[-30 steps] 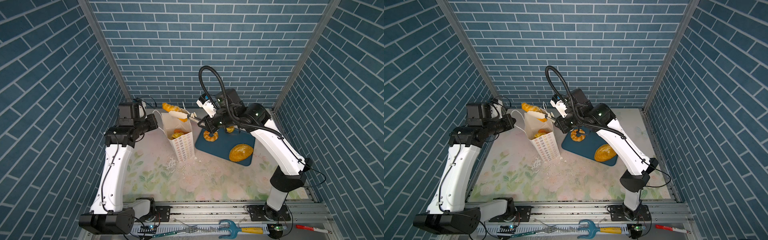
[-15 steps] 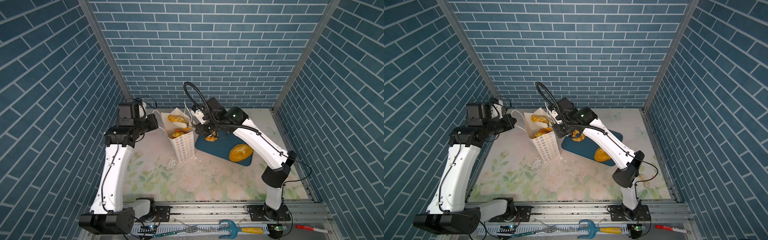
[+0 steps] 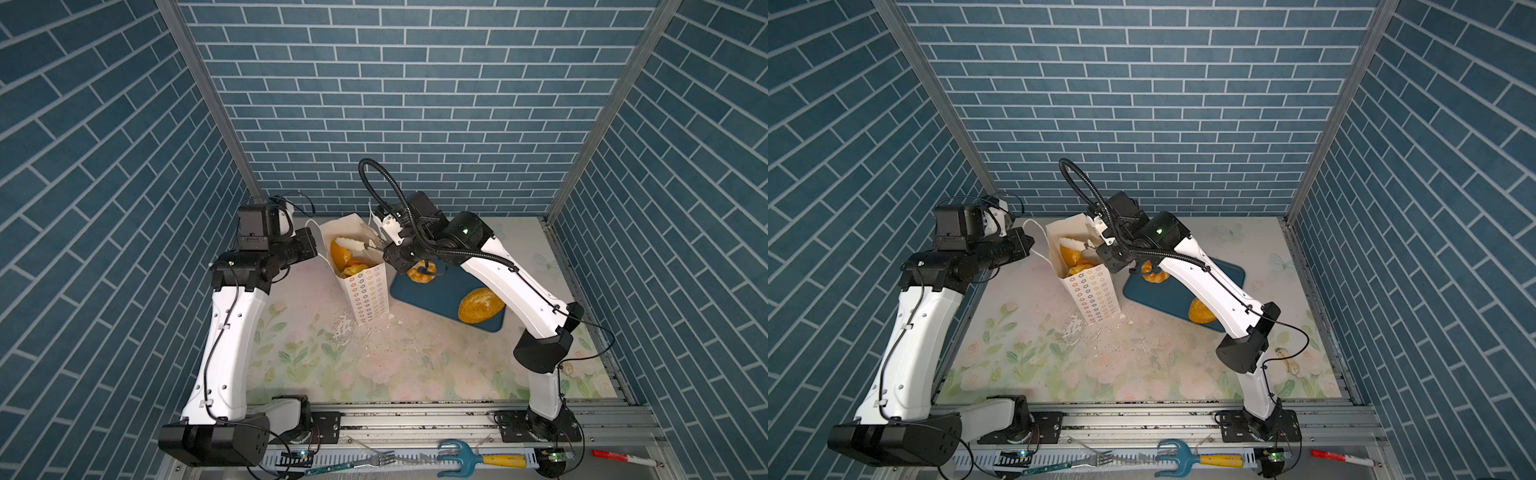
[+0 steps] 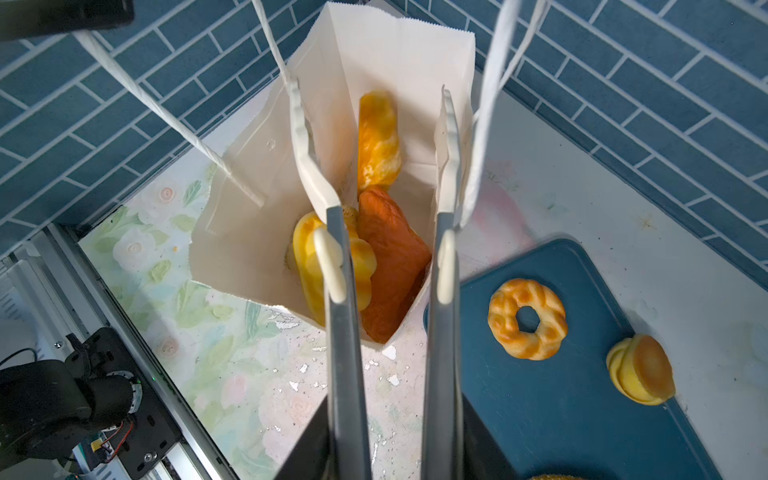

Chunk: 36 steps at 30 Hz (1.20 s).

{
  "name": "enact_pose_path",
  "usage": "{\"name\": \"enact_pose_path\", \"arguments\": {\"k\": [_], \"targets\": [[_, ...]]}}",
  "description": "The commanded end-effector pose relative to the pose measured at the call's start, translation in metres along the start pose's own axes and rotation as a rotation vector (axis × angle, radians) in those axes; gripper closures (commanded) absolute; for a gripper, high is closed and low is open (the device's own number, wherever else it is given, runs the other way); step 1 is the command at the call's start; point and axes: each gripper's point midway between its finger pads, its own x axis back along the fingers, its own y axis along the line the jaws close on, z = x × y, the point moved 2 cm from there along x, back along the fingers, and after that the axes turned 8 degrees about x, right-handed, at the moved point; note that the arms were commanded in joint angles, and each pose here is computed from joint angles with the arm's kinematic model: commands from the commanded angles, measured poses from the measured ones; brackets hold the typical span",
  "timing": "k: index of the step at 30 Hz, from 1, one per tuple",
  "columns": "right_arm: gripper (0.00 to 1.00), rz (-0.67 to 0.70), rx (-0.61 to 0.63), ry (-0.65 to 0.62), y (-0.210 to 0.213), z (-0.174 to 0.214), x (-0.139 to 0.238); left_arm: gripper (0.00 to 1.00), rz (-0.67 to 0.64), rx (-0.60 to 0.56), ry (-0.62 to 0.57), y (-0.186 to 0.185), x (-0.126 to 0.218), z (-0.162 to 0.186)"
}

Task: Place the fake bread into the paper bag
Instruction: 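Open the tongs in the bag and move the right gripper back to the tray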

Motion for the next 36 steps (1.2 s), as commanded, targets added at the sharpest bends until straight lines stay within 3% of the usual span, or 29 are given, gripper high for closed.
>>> {"name": "enact_pose_path", "arguments": {"k": [1, 13, 19, 23, 29, 36], "targets": [[0.61, 0.027, 0.039, -0.144, -0.003, -0.024, 0.053, 0.91, 0.009, -0.017, -0.002, -0.003, -0.002, -0.003], [0.63, 0.229, 0.093, -0.337, -0.038, -0.038, 0.152, 0.91, 0.008, -0.015, -0.005, -0.004, 0.002, -0.004], [0.63, 0.393, 0.040, -0.272, -0.081, -0.009, 0.174, 0.91, 0.016, -0.014, -0.008, -0.005, 0.002, -0.004], [0.62, 0.494, -0.088, -0.139, -0.123, 0.035, 0.163, 0.91, 0.019, -0.018, -0.014, -0.007, 0.004, -0.006], [0.61, 0.606, -0.222, 0.145, -0.163, 0.109, 0.112, 0.91, 0.020, -0.019, -0.002, -0.007, 0.000, -0.005], [0.60, 0.561, -0.433, 0.287, -0.188, 0.165, 0.050, 0.91, 0.012, -0.021, 0.001, -0.006, -0.001, -0.004]]}}
